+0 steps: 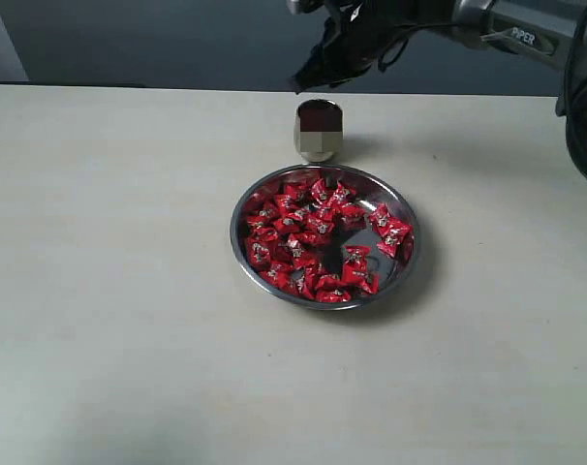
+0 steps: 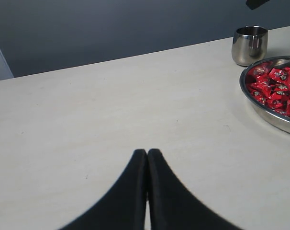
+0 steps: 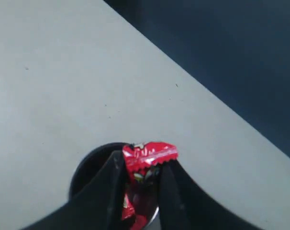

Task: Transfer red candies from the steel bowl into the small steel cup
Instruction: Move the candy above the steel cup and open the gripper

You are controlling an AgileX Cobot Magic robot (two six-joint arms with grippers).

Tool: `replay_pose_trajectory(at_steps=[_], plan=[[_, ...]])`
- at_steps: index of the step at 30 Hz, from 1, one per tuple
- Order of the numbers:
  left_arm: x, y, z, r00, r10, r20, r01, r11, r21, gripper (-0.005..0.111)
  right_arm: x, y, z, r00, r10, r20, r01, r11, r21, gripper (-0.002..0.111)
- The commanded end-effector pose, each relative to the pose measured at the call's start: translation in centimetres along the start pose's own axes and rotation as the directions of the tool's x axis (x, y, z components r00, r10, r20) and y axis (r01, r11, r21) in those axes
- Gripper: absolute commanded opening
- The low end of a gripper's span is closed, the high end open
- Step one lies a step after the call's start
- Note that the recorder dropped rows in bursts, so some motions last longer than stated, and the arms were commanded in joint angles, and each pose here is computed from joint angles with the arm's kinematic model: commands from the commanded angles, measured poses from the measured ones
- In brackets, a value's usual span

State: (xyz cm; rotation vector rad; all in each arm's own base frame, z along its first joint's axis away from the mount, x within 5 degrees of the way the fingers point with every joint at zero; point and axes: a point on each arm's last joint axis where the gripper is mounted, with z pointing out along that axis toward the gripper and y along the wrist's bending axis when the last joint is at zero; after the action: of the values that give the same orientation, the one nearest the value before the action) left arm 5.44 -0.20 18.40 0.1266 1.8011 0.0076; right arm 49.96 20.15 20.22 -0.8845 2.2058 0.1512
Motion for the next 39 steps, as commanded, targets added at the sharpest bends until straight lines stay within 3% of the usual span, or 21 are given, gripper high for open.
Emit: replay_pose_trajectory(at_steps=[1,9,15,20,26,32,39], plan=[[-0.1,0.0,0.0,1.000,-0.005,0.015,0.005,1.000,0.004,0.000,0.6,-0.8,0.4,1.000,0.017,-0.021,-0.017,1.000,0.000,-0.001],[-0.1,0.0,0.0,1.000,-0.005,0.015,0.005,1.000,0.004,0.000,1.6,-0.5,1.6,0.998,-0.008,-0.062,0.007,1.000,-0.022,0.001],[-0.1,0.0,0.0,1.000,-0.005,0.015,0.005,1.000,0.004,0.000,1.7,-0.5,1.7,0.997,-0.013,-0.070,0.011,1.000,-0.027,0.023],[-0.1,0.0,0.0,1.000,-0.005,0.015,0.005,1.000,0.004,0.000,1.8,-0.2,1.7,0.997,0.007,-0.074,-0.011,0.998,-0.054,0.029],[-0.1,0.0,0.0,1.000,-0.005,0.015,0.005,1.000,0.004,0.000,1.6,0.2,1.7,0.998,-0.005,-0.060,-0.001,0.995,-0.102,0.050],[-0.1,0.0,0.0,1.000,-0.005,0.015,0.005,1.000,0.004,0.000,1.7,0.3,1.3,0.997,0.003,-0.081,-0.012,0.993,-0.113,0.045],[-0.1,0.0,0.0,1.000,-0.005,0.015,0.005,1.000,0.004,0.000,2.1,1.6,-2.2,0.956,-0.044,-0.291,-0.040,0.960,-0.277,0.045]])
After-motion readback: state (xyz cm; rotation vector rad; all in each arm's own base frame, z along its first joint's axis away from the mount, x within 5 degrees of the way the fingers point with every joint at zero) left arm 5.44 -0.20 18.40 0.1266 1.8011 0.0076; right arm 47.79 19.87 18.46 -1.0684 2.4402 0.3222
